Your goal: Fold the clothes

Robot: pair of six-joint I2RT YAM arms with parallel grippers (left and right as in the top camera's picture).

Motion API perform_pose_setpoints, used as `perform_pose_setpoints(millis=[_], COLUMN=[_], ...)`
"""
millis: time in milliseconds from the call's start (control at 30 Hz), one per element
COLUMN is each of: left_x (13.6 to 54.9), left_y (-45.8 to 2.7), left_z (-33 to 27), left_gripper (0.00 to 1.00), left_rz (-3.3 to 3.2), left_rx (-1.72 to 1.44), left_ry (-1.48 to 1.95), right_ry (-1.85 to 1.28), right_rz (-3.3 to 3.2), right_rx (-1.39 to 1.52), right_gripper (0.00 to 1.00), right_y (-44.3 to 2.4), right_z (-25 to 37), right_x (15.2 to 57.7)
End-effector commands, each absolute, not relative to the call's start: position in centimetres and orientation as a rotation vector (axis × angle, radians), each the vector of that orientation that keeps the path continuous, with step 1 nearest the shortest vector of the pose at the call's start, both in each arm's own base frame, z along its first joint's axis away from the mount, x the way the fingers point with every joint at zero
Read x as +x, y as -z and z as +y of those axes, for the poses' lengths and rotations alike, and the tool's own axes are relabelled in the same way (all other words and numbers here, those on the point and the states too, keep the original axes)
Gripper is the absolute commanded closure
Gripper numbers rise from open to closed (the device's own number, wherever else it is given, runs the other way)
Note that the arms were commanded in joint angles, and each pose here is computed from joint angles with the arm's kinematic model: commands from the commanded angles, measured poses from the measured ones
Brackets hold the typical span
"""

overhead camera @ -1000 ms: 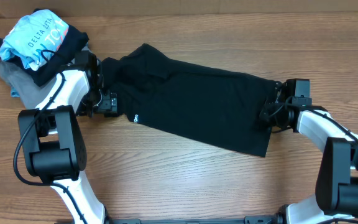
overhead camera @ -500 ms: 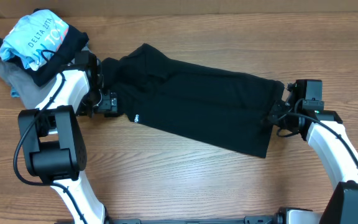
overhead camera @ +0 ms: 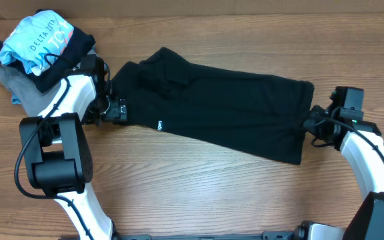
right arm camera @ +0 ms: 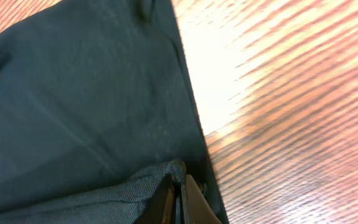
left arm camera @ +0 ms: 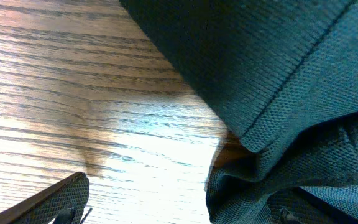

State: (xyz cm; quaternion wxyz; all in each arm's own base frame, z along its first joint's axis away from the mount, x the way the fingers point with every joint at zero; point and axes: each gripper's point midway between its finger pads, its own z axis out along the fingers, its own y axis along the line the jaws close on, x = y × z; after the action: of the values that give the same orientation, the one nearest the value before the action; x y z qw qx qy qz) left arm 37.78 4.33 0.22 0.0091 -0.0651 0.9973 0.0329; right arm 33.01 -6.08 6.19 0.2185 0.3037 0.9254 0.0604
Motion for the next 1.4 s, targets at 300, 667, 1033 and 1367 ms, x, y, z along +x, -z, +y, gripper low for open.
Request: perform_pose_setpoints(millis=[300,667,1033,1367], left_x=[37.1,40.7,41.4,41.5], left_y=[1.2,-3.4,-4.3,-4.3], left_z=[2.8,0.4,-1.4,-1.5], left_gripper=[0.06,0.05,0.02,0.03], left_rz=[3.177,3.092,3.050,3.043], left_rx=[-0.140,-0.048,0.028,0.035], left_ry=[-0.032,0.197,0.357,0.356], right_ry=[-0.257,-0.377,-0.484,-0.366], right_rz=[2.562,2.760,2.757,2.886], right_rx=[0.896,0.964,0.906,1.019], right_gripper=[0.48,0.57,0.96,0.96], right_y=[-6.1,-2.9,-2.1,-5.1], right_z=[-6.5,-3.3,-2.0,-2.6], right_x=[33.2,28.0,27.7,23.8])
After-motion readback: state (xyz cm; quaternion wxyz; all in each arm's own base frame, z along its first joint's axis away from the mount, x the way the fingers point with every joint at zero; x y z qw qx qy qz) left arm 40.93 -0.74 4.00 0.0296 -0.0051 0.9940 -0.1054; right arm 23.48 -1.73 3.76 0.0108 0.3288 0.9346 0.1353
